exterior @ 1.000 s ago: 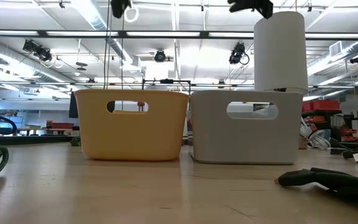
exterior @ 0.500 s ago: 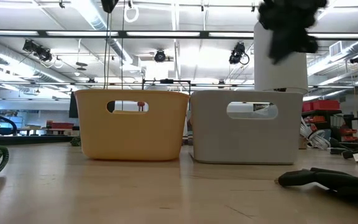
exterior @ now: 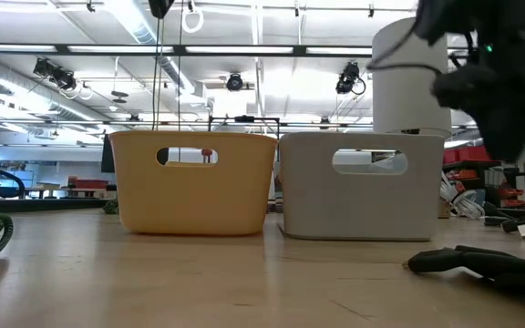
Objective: Pick & Place USB Port
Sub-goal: Put the black charger cable into the yellow bin
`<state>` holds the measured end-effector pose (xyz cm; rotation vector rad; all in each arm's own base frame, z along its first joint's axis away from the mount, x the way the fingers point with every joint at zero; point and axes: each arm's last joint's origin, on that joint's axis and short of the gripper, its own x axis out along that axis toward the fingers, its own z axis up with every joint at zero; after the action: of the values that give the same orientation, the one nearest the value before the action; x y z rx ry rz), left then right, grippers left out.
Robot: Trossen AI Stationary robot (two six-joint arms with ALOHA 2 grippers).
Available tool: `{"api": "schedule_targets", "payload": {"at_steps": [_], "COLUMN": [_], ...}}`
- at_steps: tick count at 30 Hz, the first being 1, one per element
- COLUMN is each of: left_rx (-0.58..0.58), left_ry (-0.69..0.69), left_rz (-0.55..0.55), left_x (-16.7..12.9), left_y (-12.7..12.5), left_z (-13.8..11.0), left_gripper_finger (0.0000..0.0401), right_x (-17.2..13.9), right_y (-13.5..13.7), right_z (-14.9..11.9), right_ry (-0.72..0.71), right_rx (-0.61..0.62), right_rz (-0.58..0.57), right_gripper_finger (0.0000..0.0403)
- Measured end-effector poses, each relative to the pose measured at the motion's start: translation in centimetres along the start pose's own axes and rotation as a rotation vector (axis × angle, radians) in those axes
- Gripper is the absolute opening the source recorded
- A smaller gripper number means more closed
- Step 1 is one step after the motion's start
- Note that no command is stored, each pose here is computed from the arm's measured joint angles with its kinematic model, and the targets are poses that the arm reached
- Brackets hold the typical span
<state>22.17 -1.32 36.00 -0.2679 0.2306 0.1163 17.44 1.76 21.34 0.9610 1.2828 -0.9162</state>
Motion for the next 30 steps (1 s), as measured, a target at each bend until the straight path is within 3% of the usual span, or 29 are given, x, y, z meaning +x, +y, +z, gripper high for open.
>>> {"api": "schedule_targets", "payload": {"at_steps": [5,13,18,24,30], "left_rx": [0.000,-0.002,-0.004,-0.004,-0.004], "left_ry": [0.000,-0.002,-0.004,-0.004,-0.004], "left_rz": [-0.002,-0.003,-0.003,-0.003,-0.003], "left_x": [0.0,0.0,0.0,0.0,0.0], "left_y": [0.0,0.0,0.0,0.0,0.0], "left_z": [0.0,0.0,0.0,0.0,0.0], "left_gripper_finger": [0.0126,0.0126,0.0126,0.0126,0.0126], "right_x": [2.1,4.7,5.8,7.5,7.9], "right_y": [-1.2,-1.7,-2.6,-2.6,-2.9], "right_z": [-0.5,-0.7,-1.0,-1.1,-1.2], "right_ry": [0.056,0.075,0.085,0.086,0.073], "right_rx": [0.033,0.040,0.048,0.054,0.069], "right_rz": [-0.060,-0.017,-0.054,0.045,0.033], "right_gripper_finger": [0.0162,0.0223,0.0228,0.0223,0.0204]}}
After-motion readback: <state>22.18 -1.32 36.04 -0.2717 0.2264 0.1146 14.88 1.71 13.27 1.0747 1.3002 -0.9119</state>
